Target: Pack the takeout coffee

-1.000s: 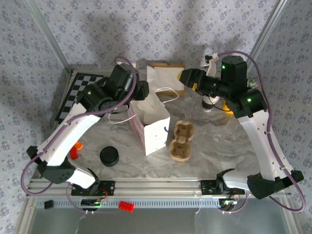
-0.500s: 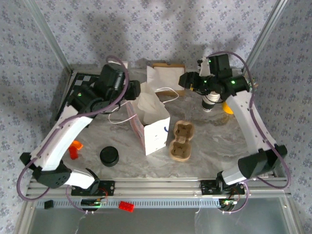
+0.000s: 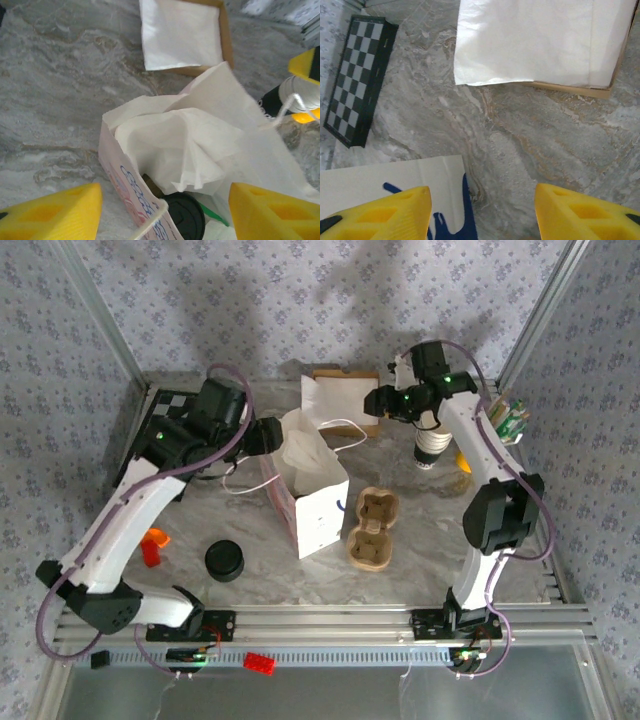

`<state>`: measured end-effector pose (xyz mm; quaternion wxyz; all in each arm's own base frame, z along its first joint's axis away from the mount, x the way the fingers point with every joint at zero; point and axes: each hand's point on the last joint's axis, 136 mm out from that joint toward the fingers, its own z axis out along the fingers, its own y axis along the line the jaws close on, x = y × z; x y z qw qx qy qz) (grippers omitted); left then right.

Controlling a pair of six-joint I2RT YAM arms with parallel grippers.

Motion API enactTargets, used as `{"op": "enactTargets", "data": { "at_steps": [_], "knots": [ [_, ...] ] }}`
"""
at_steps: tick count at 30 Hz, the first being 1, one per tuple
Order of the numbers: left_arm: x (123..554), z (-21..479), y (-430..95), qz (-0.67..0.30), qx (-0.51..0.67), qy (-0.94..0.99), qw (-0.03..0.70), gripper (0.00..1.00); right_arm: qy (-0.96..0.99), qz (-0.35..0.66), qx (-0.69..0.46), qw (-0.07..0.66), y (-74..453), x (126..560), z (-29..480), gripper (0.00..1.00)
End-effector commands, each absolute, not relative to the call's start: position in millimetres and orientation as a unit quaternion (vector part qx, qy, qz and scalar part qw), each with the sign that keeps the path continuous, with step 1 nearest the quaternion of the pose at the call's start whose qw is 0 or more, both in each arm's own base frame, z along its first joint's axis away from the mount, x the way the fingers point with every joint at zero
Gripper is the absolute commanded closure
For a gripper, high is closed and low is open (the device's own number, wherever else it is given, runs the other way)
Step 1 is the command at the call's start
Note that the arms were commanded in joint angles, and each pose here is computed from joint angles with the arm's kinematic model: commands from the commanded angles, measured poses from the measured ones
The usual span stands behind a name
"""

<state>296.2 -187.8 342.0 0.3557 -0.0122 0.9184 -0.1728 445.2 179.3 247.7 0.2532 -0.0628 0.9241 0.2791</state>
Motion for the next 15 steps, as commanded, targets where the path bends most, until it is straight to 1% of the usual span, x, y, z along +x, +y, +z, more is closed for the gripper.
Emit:
{"op": "enactTargets", "data": {
  "at_steps": [1, 10, 15],
  "knots": [
    [297.8, 339.1, -181.1, -0.174, -0.031, 0.921, 0.346, 0.32, 0.923, 0.258, -0.109, 0.264, 177.8, 458.8, 244.5, 0.43],
    [299.0, 344.2, -168.6, -0.171, -0.040, 0.919, 0.354, 0.32, 0.932, 0.211, -0.177, 0.234, 196.0, 479.4, 199.2, 0.43],
    [299.4, 344.0, -165.3, -0.167, -0.042, 0.920, 0.351, 0.34, 0.935, 0.181, -0.213, 0.216, 206.8, 491.9, 170.1, 0.42]
  ]
}}
